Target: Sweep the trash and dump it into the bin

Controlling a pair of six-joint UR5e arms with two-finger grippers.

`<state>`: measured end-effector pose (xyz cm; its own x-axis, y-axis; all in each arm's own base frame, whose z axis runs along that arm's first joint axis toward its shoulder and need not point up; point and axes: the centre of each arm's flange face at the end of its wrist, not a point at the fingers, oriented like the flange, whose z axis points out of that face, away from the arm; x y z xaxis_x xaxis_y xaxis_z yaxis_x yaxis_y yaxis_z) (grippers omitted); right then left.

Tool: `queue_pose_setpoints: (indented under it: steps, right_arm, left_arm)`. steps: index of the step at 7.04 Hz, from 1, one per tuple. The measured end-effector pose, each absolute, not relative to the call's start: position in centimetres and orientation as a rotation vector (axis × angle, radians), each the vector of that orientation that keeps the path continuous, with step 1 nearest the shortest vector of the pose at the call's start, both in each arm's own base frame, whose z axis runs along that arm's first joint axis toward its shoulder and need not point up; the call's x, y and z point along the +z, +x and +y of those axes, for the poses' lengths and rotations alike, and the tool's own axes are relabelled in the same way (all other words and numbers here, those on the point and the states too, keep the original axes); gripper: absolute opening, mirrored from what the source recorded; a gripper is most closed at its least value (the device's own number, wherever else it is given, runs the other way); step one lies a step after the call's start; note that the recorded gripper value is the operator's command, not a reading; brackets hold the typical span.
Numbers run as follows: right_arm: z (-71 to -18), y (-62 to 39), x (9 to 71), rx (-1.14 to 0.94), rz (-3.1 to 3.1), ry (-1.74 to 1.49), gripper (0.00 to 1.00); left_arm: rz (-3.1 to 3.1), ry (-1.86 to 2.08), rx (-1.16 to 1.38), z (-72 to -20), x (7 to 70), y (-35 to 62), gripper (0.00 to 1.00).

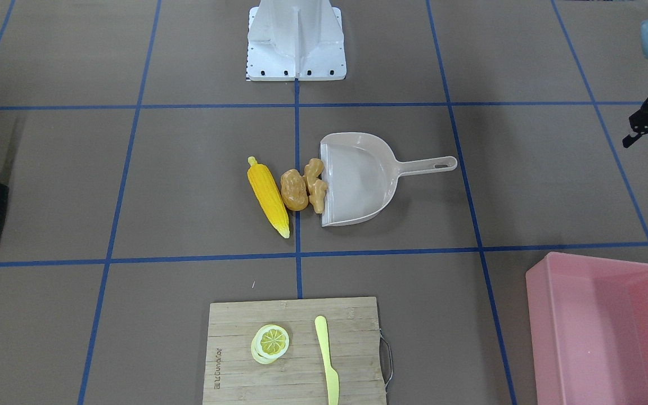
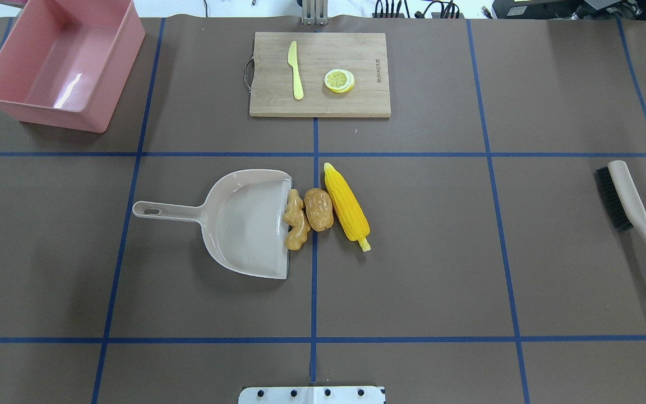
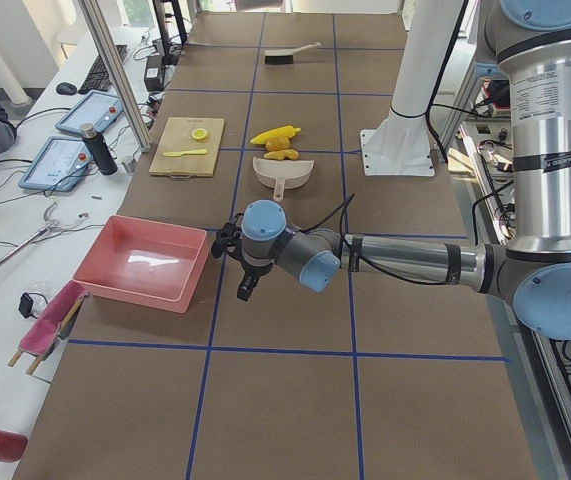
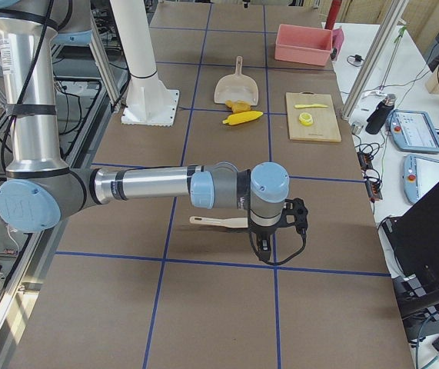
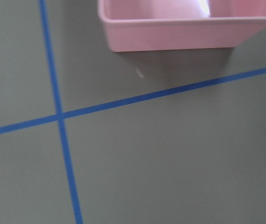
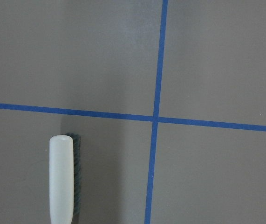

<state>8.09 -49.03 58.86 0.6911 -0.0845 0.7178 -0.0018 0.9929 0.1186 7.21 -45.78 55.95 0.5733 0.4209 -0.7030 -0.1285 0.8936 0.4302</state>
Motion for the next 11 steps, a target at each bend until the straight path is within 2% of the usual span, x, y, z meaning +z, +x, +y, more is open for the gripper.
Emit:
queue_pose_setpoints:
  steps: [4,7,9,11]
  right_arm:
    - [-42.4,1.9,56.1,-0.061,-0.849,0.046,1.0]
    - [-37.5,-1.0,58.2,-0.16,-0.849,0.045,1.0]
    - [-36.9,-3.4,59.0,-0.197,-0.809,0.031,1.0]
    - [-37.3,-5.7,61.0,-0.234,-0.757,0.068,1.0]
  left_arm:
    - [0.952,0.502,0.662,-43.0,45.8,19.2,0.99]
    - [0.935,0.705,1.062,-42.9,39.5,26.2,0.99]
    - [0.884,0.735,1.22,-44.6,36.4,28.6,0.99]
    - [0.852,0.655,1.272,-44.2,36.9,32.0,0.99]
